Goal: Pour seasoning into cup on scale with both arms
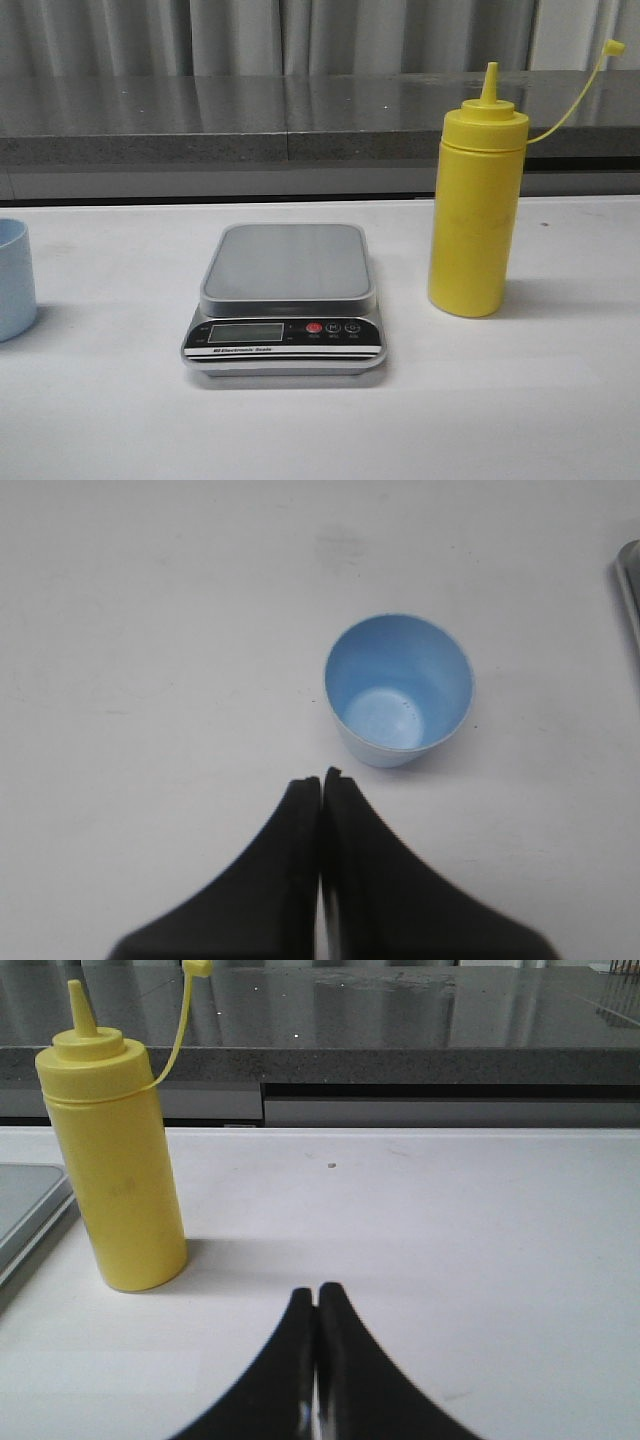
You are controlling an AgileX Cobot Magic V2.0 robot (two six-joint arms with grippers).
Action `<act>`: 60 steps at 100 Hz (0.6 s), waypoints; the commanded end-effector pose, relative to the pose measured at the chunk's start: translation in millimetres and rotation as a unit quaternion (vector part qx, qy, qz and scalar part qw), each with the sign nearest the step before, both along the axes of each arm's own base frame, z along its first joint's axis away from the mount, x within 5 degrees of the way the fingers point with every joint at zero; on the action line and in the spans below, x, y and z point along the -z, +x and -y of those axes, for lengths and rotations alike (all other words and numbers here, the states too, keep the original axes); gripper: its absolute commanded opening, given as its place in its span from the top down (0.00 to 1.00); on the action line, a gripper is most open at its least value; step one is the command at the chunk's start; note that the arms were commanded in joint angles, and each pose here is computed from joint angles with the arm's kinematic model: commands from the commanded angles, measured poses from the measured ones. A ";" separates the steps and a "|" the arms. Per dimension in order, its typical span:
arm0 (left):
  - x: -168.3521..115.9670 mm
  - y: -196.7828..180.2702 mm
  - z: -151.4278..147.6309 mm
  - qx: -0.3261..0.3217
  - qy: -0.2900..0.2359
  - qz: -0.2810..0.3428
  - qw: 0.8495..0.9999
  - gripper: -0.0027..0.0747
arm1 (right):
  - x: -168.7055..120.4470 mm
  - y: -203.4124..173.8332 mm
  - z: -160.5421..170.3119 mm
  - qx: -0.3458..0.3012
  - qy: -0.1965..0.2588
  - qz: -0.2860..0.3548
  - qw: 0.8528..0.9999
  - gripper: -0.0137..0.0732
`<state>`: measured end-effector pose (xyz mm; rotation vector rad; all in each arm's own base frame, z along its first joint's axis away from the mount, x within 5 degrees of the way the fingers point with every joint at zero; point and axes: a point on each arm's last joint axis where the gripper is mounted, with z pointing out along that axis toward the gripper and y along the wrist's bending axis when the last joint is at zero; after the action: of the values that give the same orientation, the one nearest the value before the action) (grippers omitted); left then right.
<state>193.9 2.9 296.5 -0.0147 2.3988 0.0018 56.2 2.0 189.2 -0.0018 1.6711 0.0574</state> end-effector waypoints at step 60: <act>-4.5 70.4 -0.8 -0.007 -0.010 0.016 1.000 0.26 | -14.3 -1.7 0.2 0.001 -0.006 0.061 0.998 0.92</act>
<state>255.1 3.8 287.5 -0.0188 2.4618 -0.0030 56.2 2.0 189.2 -0.0018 1.6711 0.0574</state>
